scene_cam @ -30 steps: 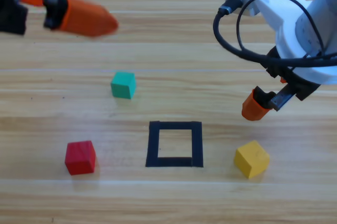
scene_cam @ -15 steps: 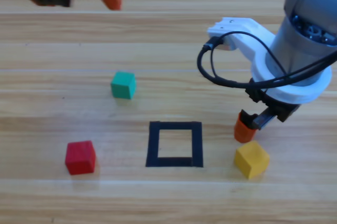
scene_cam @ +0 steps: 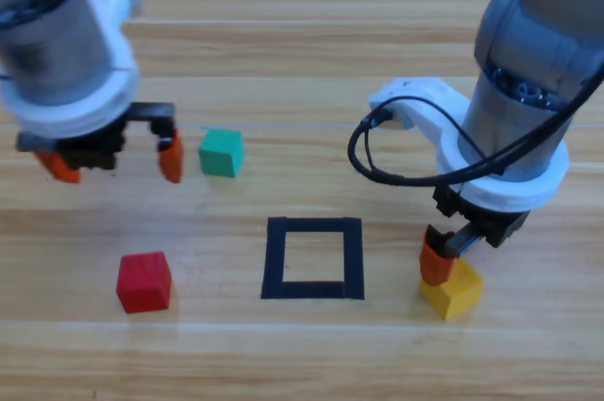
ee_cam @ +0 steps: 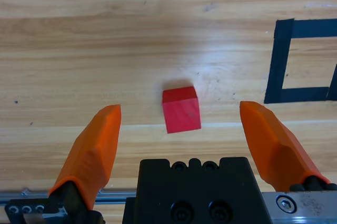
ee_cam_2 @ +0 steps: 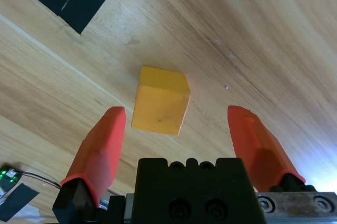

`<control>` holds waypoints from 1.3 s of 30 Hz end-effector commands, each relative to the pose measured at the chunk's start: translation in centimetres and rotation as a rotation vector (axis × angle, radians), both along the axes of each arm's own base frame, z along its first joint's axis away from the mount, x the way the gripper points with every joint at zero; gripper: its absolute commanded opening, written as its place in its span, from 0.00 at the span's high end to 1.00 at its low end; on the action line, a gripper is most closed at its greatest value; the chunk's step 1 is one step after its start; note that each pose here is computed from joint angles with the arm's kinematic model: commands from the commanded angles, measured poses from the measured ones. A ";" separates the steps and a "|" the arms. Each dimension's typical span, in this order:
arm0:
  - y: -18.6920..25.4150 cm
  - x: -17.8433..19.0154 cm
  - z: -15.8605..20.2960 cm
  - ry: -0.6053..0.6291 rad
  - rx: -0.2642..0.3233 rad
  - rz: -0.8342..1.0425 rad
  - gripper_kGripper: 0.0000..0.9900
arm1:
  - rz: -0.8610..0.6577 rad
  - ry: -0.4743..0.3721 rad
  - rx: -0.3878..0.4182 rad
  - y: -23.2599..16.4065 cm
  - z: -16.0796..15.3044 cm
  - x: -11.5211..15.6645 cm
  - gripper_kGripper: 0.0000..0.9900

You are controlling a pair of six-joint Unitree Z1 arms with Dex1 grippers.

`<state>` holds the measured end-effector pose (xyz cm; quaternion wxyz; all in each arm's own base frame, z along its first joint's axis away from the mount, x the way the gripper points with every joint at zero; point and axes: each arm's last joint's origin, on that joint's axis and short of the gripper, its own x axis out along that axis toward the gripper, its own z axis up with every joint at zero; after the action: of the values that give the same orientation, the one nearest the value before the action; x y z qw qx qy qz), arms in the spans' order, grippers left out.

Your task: Stack the blocks in the rectangular block: red at the bottom, yellow in the middle, green on top

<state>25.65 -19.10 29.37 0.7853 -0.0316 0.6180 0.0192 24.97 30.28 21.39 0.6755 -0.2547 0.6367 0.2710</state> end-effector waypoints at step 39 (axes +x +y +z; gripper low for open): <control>0.0 -3.0 -9.3 0.095 -0.043 0.074 0.00 | 0.032 -0.030 -0.126 -2.0 0.9 0.0 1.00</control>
<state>23.04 -18.52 22.05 0.7651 -0.0911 0.6364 0.0358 25.15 29.73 20.37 0.6521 -0.3247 0.6421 0.2389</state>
